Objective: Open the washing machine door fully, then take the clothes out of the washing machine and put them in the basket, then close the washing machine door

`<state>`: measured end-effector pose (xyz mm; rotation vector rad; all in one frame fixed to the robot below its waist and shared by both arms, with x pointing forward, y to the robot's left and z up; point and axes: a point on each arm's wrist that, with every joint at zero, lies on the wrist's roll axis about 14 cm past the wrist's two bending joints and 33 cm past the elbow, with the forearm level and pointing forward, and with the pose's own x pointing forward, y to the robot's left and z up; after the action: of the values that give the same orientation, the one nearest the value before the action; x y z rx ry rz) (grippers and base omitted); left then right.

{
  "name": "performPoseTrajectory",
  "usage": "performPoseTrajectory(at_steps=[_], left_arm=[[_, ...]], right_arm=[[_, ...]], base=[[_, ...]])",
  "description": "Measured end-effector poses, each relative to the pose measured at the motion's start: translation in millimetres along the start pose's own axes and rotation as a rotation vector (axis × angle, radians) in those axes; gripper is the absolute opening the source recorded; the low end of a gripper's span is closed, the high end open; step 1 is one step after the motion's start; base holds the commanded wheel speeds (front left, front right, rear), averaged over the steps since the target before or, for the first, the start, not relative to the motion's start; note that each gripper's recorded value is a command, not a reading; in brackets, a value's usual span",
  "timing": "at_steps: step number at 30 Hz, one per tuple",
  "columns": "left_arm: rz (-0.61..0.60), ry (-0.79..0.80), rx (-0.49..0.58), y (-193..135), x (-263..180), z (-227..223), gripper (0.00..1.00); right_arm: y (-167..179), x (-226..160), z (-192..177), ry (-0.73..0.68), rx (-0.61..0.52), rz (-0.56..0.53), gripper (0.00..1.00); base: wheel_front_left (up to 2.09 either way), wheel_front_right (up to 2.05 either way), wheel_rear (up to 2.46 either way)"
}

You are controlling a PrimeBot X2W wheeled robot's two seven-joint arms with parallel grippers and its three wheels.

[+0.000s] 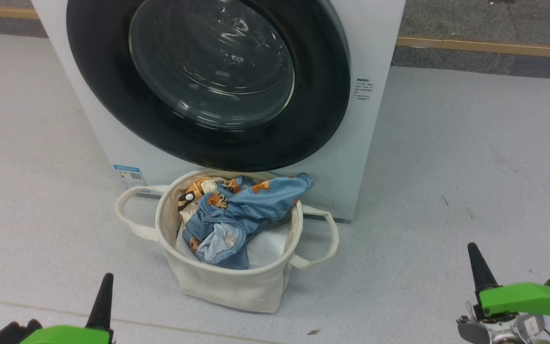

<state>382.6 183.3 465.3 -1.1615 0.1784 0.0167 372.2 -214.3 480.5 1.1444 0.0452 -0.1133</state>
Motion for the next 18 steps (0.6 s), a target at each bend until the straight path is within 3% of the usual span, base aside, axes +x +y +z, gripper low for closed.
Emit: performPoseTrajectory(at_steps=[18], left_arm=[[-0.019,-0.029,-0.201,-5.6,-2.4,4.2,0.00]], right_arm=[[2.8,3.2,-3.7,0.018,0.212,0.010,0.00]], base=[[0.00,0.00,0.00]])
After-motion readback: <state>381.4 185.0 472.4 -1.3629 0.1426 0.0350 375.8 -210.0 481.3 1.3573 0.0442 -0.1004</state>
